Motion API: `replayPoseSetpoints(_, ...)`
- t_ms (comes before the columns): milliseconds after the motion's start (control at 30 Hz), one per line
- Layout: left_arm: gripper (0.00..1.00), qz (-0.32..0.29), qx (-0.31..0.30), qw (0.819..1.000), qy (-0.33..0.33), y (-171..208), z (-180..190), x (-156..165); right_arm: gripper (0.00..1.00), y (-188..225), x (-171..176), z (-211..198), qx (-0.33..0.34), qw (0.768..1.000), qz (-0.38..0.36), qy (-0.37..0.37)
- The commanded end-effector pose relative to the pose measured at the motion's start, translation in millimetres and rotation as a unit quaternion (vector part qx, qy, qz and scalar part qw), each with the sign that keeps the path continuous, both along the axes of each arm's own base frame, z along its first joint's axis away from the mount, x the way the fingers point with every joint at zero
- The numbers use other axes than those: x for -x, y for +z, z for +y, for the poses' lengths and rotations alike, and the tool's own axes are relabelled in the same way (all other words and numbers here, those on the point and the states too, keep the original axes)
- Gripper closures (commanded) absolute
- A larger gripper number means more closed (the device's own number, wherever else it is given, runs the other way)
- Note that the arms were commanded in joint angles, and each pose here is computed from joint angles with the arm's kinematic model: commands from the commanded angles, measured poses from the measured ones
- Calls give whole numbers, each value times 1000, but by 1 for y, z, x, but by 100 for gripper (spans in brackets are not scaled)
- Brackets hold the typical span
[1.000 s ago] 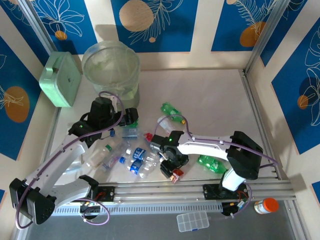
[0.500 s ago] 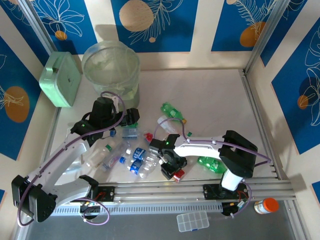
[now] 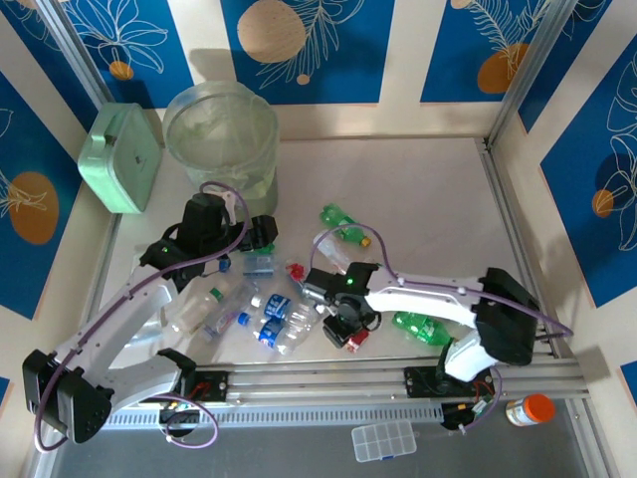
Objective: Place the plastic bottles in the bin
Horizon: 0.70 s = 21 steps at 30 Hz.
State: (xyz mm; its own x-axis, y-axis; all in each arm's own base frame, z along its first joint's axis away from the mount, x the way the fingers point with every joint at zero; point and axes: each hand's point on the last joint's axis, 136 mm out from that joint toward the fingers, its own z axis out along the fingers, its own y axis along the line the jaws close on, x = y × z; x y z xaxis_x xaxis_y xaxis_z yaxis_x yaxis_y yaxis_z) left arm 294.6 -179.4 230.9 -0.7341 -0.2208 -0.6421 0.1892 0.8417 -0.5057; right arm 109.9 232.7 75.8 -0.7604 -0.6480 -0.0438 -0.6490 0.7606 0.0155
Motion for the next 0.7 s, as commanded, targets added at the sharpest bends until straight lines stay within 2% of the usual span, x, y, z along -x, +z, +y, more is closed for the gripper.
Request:
replayPoseSetpoints(0, 11, -41, 33, 998, -22, 37, -6, 3, 46, 33, -15, -1, -33, 998, -50, -1)
replayPoseSetpoints(133, 13, -59, 90, 991, -76, 60, -28, 13, 48, 73, -31, 8, -108, 988, -106, -4)
replayPoseSetpoints(233, 13, -80, 140, 976, -147, 81, -52, 28, 47, 109, -36, 22, -205, 969, -134, 5)
replayPoseSetpoints(400, 15, -142, 213, 927, -273, 117, -80, 66, 46, 172, -36, 42, -382, 915, -133, 16)
replayPoseSetpoints(467, 15, -166, 232, 903, -322, 130, -87, 83, 46, 195, -34, 45, -452, 884, -117, 23)
replayPoseSetpoints(533, 15, -180, 240, 887, -351, 137, -91, 94, 46, 215, -30, 47, -511, 853, -99, 36)
replayPoseSetpoints(600, 15, -189, 244, 878, -366, 140, -94, 100, 45, 227, -25, 47, -544, 833, -86, 53)
replayPoseSetpoints(667, 16, -195, 255, 865, -385, 143, -98, 108, 46, 232, -19, 48, -557, 824, -74, 71)
